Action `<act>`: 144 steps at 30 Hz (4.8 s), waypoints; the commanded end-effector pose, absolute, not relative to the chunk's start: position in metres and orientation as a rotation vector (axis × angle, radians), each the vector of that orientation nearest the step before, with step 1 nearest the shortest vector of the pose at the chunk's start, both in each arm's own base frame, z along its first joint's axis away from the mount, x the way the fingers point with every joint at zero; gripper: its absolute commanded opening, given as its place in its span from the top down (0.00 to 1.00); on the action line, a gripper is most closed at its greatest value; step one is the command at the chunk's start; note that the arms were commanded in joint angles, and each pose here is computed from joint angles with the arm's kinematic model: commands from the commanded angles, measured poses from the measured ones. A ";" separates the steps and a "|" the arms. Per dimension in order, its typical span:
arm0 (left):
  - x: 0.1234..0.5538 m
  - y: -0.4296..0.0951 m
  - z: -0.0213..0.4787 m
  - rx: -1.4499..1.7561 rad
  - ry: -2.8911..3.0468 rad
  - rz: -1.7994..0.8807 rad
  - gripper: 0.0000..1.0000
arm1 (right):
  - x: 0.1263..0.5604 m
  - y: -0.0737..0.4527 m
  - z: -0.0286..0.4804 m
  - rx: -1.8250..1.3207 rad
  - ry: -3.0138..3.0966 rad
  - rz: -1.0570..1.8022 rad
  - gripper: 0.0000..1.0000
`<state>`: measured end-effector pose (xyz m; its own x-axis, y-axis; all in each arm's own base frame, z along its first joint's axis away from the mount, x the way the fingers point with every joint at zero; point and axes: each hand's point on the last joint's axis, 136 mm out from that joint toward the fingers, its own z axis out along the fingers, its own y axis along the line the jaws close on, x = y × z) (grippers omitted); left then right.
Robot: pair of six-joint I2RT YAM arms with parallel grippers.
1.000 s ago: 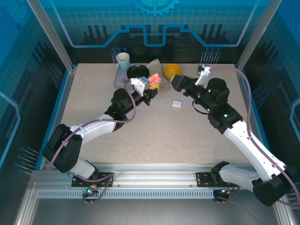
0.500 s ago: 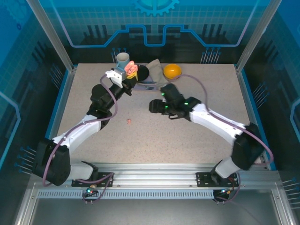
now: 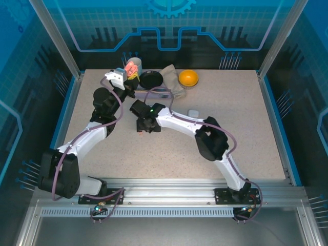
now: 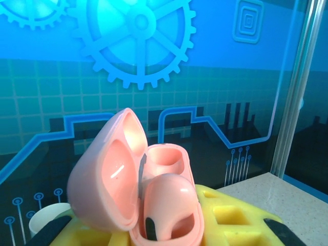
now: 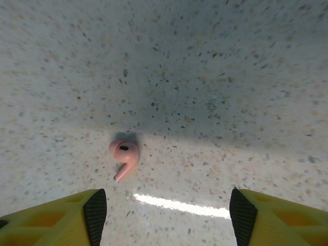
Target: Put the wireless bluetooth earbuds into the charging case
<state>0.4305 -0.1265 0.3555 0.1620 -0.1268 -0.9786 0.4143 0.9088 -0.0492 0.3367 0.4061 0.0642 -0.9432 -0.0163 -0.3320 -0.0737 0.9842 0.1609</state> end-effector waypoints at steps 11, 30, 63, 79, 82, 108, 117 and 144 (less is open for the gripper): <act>0.435 -0.111 0.378 0.194 1.284 -0.406 1.00 | 0.331 0.427 0.022 -0.060 2.835 0.072 0.37; 0.434 -0.108 0.366 0.189 1.305 -0.420 1.00 | 0.343 0.436 0.002 0.024 2.829 0.030 0.54; 0.432 -0.118 0.356 0.216 1.346 -0.488 1.00 | 0.336 0.353 0.050 -0.418 2.711 0.094 0.73; 0.421 -0.136 0.347 0.295 1.387 -0.563 1.00 | 0.344 0.281 0.056 -0.471 2.661 0.204 0.72; 0.416 -0.144 0.341 0.329 1.410 -0.567 1.00 | 0.351 0.274 0.064 -0.438 2.635 0.205 0.72; 0.406 -0.168 0.333 0.372 1.434 -0.577 1.00 | 0.328 0.256 0.021 -0.452 2.888 0.013 0.51; 0.405 -0.168 0.333 0.372 1.427 -0.576 1.00 | 0.318 0.258 0.037 -0.119 2.932 -0.045 0.41; 0.408 -0.169 0.329 0.374 1.424 -0.578 1.00 | 0.330 0.251 0.016 0.104 2.929 -0.161 0.54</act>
